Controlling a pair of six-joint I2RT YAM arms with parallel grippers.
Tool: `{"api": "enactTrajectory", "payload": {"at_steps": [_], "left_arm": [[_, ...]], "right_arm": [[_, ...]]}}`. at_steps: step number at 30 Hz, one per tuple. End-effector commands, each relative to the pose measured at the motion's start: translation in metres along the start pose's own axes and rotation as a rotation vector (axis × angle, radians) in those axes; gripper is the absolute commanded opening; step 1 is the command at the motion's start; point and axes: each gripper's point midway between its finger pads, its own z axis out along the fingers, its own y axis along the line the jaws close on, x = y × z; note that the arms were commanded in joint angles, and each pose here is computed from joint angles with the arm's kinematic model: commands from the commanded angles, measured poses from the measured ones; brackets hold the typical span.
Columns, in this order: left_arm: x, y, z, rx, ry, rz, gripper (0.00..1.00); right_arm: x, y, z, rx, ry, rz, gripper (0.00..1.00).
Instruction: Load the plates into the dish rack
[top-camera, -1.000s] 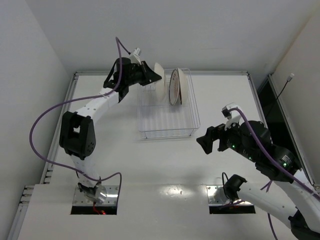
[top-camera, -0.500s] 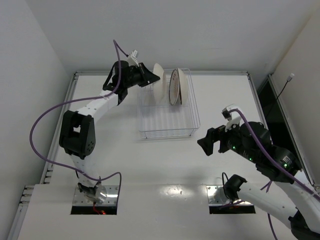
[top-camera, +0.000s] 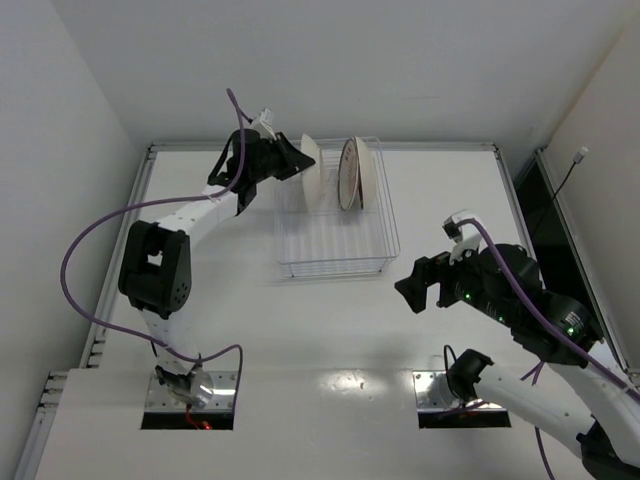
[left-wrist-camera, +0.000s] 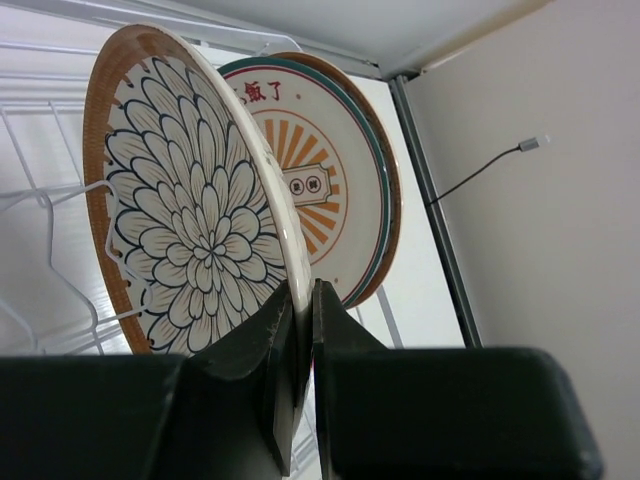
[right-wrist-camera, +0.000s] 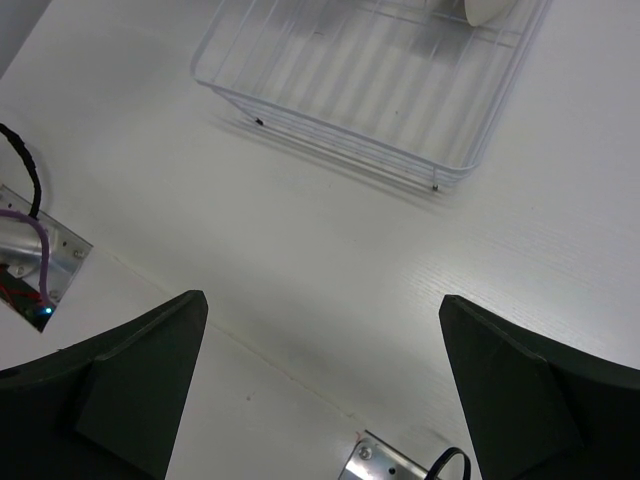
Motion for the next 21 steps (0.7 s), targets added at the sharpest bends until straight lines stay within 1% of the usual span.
{"api": "enactTrajectory", "payload": {"at_steps": [1,3,6,8,9,10,11,13,15,16,17,18,19,20,21], "left_arm": [[-0.056,-0.038,-0.005,0.082,-0.223,0.065,0.00],[-0.052,-0.040,-0.002,0.063,-0.232,0.046,0.00],[-0.045,-0.033,0.003,0.021,-0.228,0.024,0.00],[-0.045,-0.037,0.005,-0.019,-0.233,0.034,0.00],[-0.043,-0.025,0.008,-0.073,-0.225,0.042,0.00],[-0.042,-0.027,0.009,-0.085,-0.223,0.050,0.00],[-0.049,-0.030,0.008,-0.094,-0.236,0.059,0.00],[-0.040,-0.025,0.013,-0.121,-0.208,0.078,0.00],[-0.038,-0.035,0.018,-0.118,-0.196,0.093,0.00],[-0.032,-0.024,0.021,-0.155,-0.170,0.106,0.00],[-0.027,-0.023,0.025,-0.171,-0.157,0.113,0.00],[-0.029,-0.030,0.028,-0.163,-0.153,0.136,0.00],[-0.027,-0.027,0.030,-0.174,-0.140,0.133,0.00],[-0.016,-0.021,0.035,-0.193,-0.104,0.141,0.00],[-0.019,-0.024,0.035,-0.187,-0.111,0.143,0.00]], "right_arm": [[0.001,0.001,-0.003,-0.004,0.005,0.009,1.00],[0.001,0.001,-0.003,-0.004,0.005,0.009,1.00],[0.003,0.000,-0.004,-0.004,0.005,0.018,1.00],[0.007,0.002,-0.002,-0.011,0.017,0.026,1.00],[0.007,0.003,-0.004,-0.023,0.011,0.027,1.00],[0.006,0.004,-0.004,-0.023,0.011,0.036,1.00],[0.010,0.003,-0.003,-0.020,0.019,0.035,1.00],[0.009,0.005,-0.005,-0.033,0.014,0.036,1.00],[0.009,0.005,-0.005,-0.033,0.014,0.036,1.00],[0.009,0.005,-0.005,-0.033,0.014,0.036,1.00],[0.009,0.005,-0.005,-0.033,0.014,0.036,1.00],[0.011,0.004,-0.005,-0.030,0.022,0.035,1.00],[0.012,0.004,-0.005,-0.030,0.023,0.035,1.00],[0.012,0.004,-0.005,-0.030,0.023,0.035,1.00],[0.012,0.004,-0.005,-0.030,0.023,0.035,1.00]]}}
